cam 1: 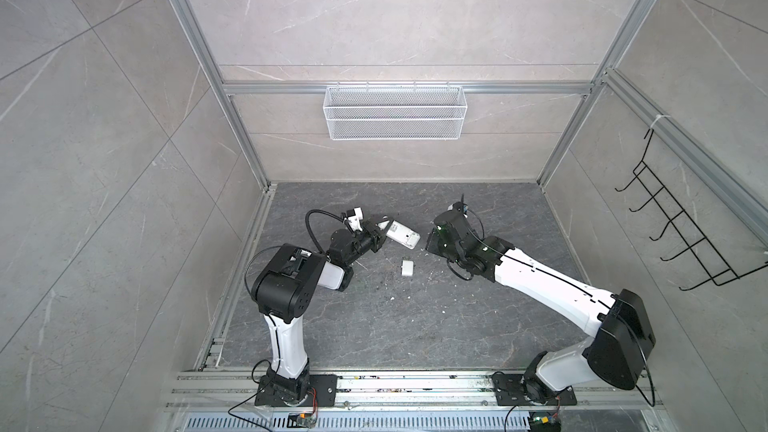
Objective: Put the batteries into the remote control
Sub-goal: 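Carry the battery with the right gripper to the remote held by the left gripper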
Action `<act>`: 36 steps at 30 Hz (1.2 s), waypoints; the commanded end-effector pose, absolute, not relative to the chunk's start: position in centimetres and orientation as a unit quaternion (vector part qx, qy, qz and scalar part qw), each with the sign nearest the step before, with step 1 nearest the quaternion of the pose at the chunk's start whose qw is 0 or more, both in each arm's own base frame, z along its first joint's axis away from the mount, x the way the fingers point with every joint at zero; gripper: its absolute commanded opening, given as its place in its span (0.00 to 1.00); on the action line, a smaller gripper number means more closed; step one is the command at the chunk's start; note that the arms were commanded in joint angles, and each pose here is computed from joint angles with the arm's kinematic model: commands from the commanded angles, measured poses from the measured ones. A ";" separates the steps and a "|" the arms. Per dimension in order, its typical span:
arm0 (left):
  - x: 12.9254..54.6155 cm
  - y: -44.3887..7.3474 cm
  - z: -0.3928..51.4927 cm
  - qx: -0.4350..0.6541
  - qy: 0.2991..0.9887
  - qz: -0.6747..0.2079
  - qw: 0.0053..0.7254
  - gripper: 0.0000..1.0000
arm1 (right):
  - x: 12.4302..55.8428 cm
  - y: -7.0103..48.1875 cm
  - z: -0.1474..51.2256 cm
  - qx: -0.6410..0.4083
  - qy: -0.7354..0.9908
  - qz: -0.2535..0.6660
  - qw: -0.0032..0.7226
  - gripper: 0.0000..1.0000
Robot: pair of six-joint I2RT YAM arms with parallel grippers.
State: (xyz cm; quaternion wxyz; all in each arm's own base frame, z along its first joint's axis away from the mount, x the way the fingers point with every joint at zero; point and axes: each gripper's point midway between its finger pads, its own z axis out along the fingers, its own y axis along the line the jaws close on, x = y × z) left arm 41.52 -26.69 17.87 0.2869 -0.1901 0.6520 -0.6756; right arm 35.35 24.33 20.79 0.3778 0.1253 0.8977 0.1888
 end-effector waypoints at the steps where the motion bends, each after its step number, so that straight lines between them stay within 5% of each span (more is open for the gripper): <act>1: 42.4 -27.2 21.2 -0.162 0.620 -0.694 0.330 0.07 | 36.1 24.4 22.7 0.135 0.889 0.184 0.397 0.00; 36: 41.2 -26.4 23.0 -0.195 0.598 -0.697 0.345 0.07 | 39.3 29.2 20.6 0.097 0.900 0.174 0.389 0.01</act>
